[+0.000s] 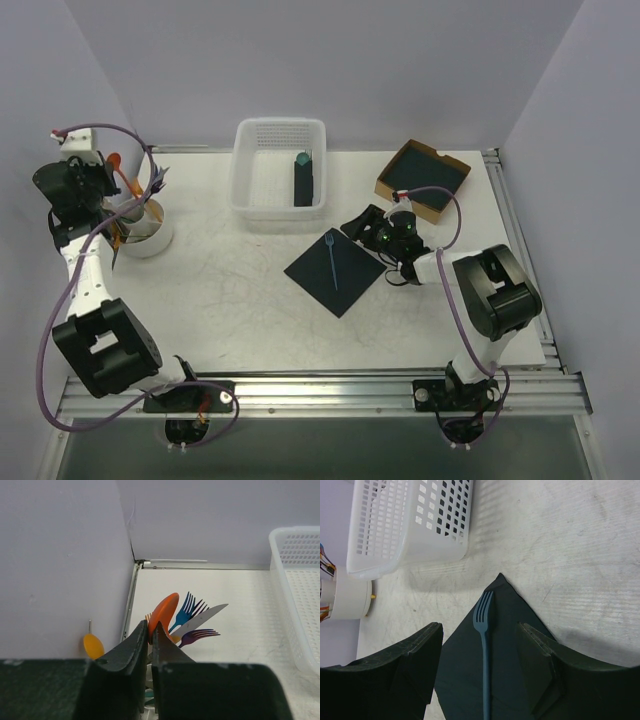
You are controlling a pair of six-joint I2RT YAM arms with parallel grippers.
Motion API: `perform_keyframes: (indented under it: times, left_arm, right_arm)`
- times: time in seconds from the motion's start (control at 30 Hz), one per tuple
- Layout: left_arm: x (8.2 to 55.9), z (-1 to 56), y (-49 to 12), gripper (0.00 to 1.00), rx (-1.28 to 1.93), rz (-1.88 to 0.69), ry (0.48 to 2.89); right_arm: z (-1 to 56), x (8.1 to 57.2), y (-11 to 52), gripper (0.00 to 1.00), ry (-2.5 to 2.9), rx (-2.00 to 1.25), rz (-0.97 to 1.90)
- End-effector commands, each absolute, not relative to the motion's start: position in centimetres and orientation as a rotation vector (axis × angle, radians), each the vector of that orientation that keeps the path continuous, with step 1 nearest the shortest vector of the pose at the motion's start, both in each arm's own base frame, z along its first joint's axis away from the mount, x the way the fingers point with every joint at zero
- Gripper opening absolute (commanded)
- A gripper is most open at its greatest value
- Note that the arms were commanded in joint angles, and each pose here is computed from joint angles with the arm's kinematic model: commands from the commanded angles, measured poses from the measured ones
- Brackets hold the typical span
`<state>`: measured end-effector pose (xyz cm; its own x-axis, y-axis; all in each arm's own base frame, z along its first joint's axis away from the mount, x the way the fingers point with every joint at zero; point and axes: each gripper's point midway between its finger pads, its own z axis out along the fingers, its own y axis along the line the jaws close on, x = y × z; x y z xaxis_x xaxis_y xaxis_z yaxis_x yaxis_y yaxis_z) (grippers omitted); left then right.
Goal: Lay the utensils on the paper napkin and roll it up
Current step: Pick up the utensils from the container, then place the utensils on the napkin.
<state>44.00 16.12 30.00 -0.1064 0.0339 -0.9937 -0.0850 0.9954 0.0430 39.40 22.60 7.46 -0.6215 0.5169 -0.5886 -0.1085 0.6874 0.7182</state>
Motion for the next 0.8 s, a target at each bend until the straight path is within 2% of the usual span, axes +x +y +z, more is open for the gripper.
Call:
perform_keyframes:
  times: [0.0, 0.33, 0.47, 0.57, 0.77]
  left_arm:
    - [42.7, 37.0, 14.9, 0.12, 0.047, 0.188, 1.481]
    - [38.4, 44.2, 11.2, 0.11, 0.106, 0.278, 1.314]
    - [37.3, 45.2, 8.8, 0.03, 0.064, 0.101, 1.326]
    - [36.7, 45.0, 6.9, 0.02, -0.020, -0.090, 1.390]
    - [35.4, 41.1, -0.6, 0.02, -0.006, -0.443, 1.585]
  right_arm:
    - [9.4, 40.8, 23.0, 0.60, 1.983, 0.293, 0.976]
    - [10.2, 40.9, 23.0, 0.60, 1.964, 0.270, 0.976]
    - [12.5, 40.7, 23.4, 0.60, 1.900, 0.176, 0.972]
    - [16.7, 39.6, 24.5, 0.61, 1.785, 0.061, 1.004]
    - [22.8, 36.2, 28.8, 0.61, 1.635, -0.213, 1.203]
